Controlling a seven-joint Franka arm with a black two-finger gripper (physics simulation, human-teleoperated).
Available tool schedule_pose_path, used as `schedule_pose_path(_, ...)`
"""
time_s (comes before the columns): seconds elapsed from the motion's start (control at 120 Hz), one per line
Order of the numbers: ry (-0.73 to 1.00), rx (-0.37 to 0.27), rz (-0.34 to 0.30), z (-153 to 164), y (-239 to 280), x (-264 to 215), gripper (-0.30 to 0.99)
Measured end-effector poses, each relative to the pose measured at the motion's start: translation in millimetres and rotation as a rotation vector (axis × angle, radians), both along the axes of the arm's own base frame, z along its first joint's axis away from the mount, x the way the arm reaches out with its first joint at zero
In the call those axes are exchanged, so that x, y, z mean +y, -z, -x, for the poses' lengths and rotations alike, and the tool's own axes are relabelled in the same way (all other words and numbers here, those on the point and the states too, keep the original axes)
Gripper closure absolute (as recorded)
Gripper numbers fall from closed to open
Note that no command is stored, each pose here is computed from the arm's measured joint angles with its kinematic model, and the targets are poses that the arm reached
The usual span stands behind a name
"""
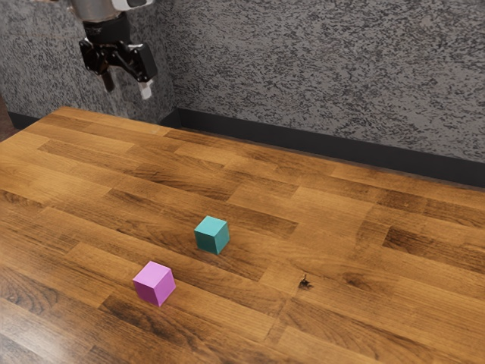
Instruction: Pick up the blue block with one arm, and put the blue block on the pink block with one arm
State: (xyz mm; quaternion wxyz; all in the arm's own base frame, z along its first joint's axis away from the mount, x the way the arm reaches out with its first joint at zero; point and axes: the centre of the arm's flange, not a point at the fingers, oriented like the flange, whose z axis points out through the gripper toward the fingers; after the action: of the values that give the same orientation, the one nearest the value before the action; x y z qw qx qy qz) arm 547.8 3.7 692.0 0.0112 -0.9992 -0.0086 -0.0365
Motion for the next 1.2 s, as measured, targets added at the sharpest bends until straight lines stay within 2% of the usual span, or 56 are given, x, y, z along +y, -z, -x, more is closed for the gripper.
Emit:
schedule_pose_path(0.208, -0.033, 0.031, -0.002, 4, 0, 12, 0.0)
schedule_pose_path(0.242, -0.039, -0.005, -0.003, 8, -21, 14, 0.0)
schedule_pose_path(0.3, -0.051, -0.111, -0.002, 26, -80, 19, 0.0)
schedule_pose_path(0.367, -0.066, -0.146, -0.001, 37, -104, 25, 0.0)
schedule_pose_path(0.517, -0.087, -0.102, -0.003, 26, -91, 33, 0.0)
schedule_pose_path(0.733, -0.054, -0.072, -0.003, 25, -85, 13, 0.0)
schedule_pose_path(0.808, -0.047, 0.004, -0.002, 25, -48, 9, 0.0)
schedule_pose_path(0.9, -0.038, 0.105, 0.002, 35, 24, 6, 0.0)
schedule_pose_path(0.958, -0.033, 0.141, 0.002, 39, 66, 3, 0.0)
schedule_pose_path(1.058, -0.025, 0.152, 0.002, 44, 119, -1, 0.0)
schedule_pose_path(1.2, -0.021, 0.114, 0.004, 70, 170, 0, 0.0)
